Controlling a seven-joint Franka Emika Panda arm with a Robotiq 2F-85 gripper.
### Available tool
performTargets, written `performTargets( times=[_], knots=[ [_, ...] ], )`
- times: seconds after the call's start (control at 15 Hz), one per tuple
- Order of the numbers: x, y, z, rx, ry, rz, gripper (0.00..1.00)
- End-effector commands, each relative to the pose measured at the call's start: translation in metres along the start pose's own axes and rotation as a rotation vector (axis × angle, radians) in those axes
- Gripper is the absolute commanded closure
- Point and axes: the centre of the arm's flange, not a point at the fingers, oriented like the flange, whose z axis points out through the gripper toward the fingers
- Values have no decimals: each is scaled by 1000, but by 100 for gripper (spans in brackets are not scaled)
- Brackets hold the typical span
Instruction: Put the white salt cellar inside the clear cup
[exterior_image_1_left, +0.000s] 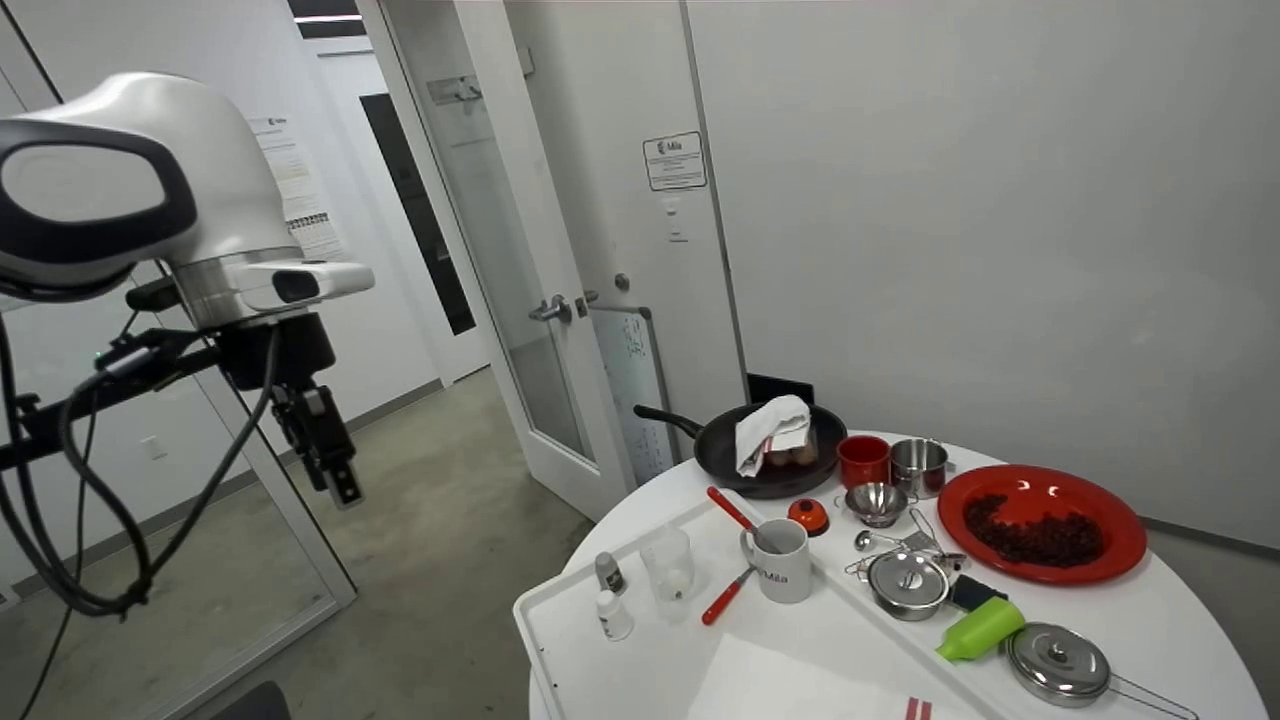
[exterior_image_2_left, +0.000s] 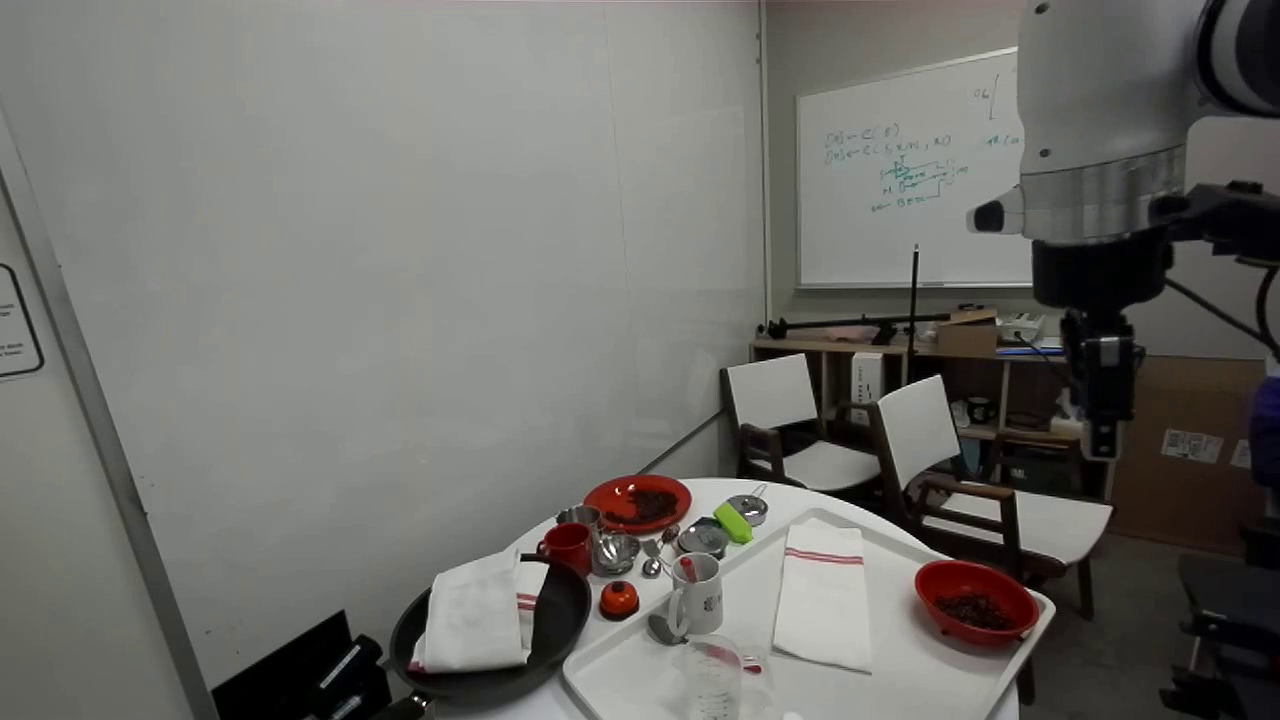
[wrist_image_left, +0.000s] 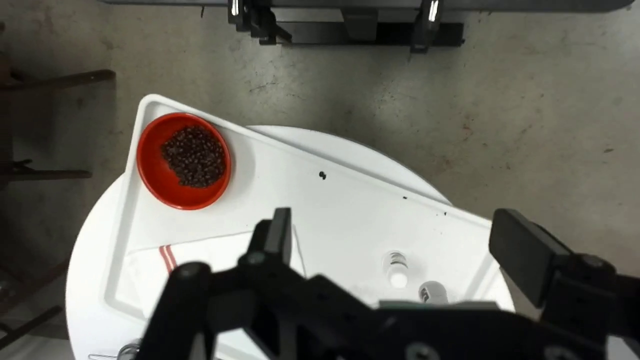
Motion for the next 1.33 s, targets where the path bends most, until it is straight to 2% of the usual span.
performTargets(
  times=[0.0,0.13,0.33,0.67,0.73,0.93,1.27],
  knots=[
    [54,-12,23,-54,18,106,0],
    [71,-17,35,-69,-3,131,0],
    [98,-29,54,-56,-89,132,0],
    [123,-54,75,-30,-191,25,0],
    [103,-45,76,-39,-141,60,0],
    [112,-54,83,-40,-172,37,0],
    [114,-53,83,-39,-175,34,0]
  ],
)
